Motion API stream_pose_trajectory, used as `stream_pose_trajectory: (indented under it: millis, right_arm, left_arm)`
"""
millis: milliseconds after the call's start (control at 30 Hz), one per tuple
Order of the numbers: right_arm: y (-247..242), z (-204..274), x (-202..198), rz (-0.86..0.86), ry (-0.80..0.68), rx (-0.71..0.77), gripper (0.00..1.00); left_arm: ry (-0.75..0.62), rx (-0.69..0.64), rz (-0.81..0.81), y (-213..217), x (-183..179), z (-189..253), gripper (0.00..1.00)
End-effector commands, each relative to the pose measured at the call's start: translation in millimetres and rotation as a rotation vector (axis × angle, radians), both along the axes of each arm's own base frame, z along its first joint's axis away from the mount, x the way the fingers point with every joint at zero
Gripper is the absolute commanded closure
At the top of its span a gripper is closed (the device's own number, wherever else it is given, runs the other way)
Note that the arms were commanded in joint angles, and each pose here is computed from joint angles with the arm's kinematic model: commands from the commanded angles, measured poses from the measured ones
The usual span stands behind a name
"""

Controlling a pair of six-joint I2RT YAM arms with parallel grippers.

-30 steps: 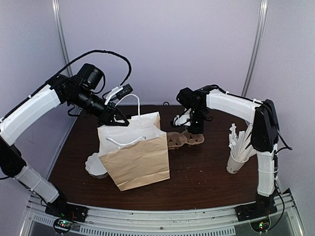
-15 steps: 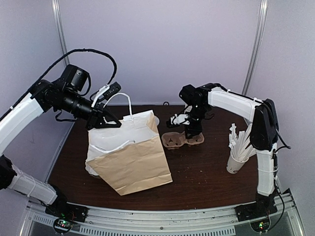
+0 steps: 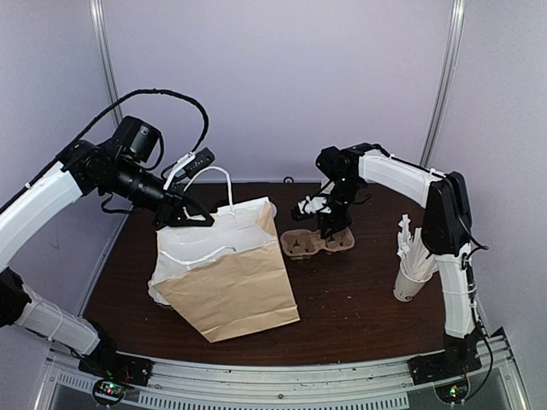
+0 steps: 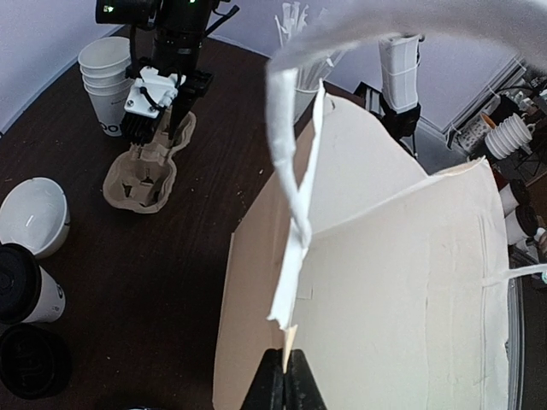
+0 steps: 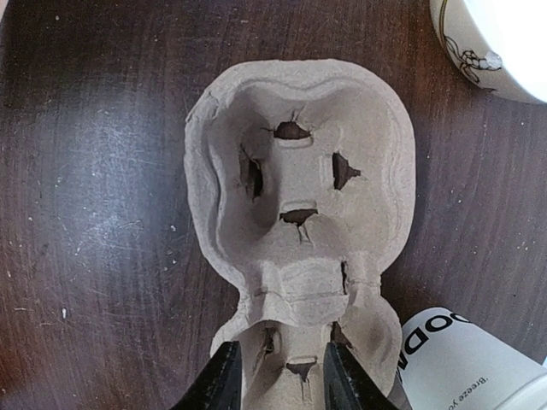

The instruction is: Pack the takeout coffee

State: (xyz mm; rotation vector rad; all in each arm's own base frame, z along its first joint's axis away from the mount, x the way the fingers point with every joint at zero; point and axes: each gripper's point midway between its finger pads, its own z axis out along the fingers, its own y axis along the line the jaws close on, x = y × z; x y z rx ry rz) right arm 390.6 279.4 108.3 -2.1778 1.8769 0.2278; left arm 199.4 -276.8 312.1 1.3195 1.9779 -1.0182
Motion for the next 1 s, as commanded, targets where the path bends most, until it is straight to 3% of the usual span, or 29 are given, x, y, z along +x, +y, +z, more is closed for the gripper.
stream_pose_trajectory:
  millis: [0, 667, 967]
  right_arm:
    - [6.0, 0.7, 6.7, 0.009, -0.008, 0.014, 0.62]
    - [-0.9, -34.4, 29.7, -0.053, -0.034, -0.103, 0.57]
    - [1.1, -41.8, 20.8, -0.018, 0.012, -0.127, 0.57]
  left_arm:
    - [-0.015, -0.042, -0.023, -5.3, 3.3, 6.0, 1.00]
    - [0.003, -0.042, -0.033, -7.5, 3.4, 2.4, 1.00]
    - [0.002, -0.042, -0.034, -7.0, 2.5, 2.2, 1.00]
